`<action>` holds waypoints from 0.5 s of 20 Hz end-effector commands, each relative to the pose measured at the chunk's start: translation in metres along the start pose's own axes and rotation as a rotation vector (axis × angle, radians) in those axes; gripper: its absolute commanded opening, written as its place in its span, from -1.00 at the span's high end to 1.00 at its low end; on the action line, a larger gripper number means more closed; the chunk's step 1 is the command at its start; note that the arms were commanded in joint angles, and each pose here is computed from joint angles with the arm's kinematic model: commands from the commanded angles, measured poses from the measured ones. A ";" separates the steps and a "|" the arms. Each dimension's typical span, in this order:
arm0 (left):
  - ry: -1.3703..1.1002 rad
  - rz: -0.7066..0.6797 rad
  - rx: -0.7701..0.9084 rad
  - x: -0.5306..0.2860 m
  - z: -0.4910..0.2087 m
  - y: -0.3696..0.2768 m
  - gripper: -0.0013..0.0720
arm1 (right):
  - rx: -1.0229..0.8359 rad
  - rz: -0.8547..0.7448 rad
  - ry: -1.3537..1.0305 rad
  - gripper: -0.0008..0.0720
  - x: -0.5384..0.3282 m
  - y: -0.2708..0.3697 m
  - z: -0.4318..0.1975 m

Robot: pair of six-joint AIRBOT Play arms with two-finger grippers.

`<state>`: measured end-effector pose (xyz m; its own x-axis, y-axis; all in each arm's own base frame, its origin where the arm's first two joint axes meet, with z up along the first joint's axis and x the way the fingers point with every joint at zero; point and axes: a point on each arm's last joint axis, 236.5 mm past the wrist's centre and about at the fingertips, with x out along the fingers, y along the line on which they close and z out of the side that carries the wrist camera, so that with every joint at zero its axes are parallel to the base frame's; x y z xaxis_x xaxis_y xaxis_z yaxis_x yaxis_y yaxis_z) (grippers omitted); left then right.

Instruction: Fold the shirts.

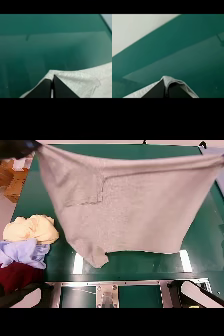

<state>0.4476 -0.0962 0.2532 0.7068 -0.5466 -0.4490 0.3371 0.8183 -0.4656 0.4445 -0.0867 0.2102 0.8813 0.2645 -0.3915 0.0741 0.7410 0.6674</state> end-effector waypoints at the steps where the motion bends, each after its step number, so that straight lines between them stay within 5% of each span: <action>1: 0.123 -0.024 -0.133 0.106 -0.054 0.069 0.91 | 0.162 -0.100 0.166 0.94 0.089 -0.090 -0.068; 5: 0.168 0.059 -0.264 0.186 -0.107 0.139 0.91 | 0.325 -0.136 0.248 0.94 0.158 -0.151 -0.109; 10: -0.005 0.146 -0.306 0.198 -0.073 0.174 0.91 | 0.397 -0.067 0.236 0.94 0.200 -0.163 -0.091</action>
<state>0.5747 -0.0927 0.0333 0.6609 -0.5006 -0.5591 0.0846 0.7900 -0.6073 0.5436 -0.0963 -0.0207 0.7318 0.3687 -0.5732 0.3415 0.5294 0.7766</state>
